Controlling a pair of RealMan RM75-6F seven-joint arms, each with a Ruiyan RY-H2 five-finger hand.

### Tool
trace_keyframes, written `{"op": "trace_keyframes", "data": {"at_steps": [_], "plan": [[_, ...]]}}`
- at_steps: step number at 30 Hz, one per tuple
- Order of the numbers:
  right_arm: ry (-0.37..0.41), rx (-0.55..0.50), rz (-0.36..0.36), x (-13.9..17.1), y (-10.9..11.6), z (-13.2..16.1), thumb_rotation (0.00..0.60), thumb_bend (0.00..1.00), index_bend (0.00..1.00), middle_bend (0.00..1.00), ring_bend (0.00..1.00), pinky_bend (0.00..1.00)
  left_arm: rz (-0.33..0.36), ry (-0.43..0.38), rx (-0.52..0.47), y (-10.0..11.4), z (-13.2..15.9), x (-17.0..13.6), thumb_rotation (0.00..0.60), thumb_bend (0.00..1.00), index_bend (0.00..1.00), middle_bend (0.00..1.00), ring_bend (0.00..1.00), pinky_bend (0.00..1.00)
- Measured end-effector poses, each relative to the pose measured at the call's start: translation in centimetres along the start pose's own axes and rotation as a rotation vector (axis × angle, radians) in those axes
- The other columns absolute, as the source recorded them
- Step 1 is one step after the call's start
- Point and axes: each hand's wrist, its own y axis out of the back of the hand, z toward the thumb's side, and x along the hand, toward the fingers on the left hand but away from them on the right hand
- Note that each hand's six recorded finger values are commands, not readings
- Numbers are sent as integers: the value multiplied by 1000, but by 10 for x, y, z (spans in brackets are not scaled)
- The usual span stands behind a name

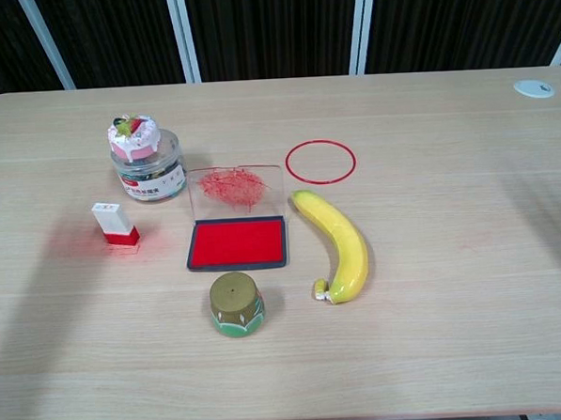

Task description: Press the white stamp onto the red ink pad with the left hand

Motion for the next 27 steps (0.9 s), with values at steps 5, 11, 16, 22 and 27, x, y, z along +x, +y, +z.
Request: {"op": "trace_keyframes", "data": {"at_steps": [5, 11, 16, 22, 27], "plan": [[1, -1, -1, 0, 0, 0, 600, 52, 0, 0, 0, 177, 0, 1, 1, 0, 0, 0, 600, 46, 0, 0, 0, 69], [3, 0, -1, 0, 0, 1, 600, 52, 0, 0, 0, 177, 0, 1, -1, 1, -1, -1, 600, 46, 0, 0, 0, 69], [0, -1, -1, 0, 0, 0, 600, 54, 0, 0, 0, 177, -4, -5, 1, 0, 0, 0, 600, 46, 0, 0, 0, 72], [-15, -4, -1, -2, 0, -3, 600, 54, 0, 0, 0, 177, -25, -26, 17, -5, 6, 5, 600, 46, 0, 0, 0, 80], [-14, -10, 4, -2, -1, -2, 600, 56, 0, 0, 0, 177, -30, -65, 53, -4, 14, 16, 600, 75, 0, 0, 0, 95]]}}
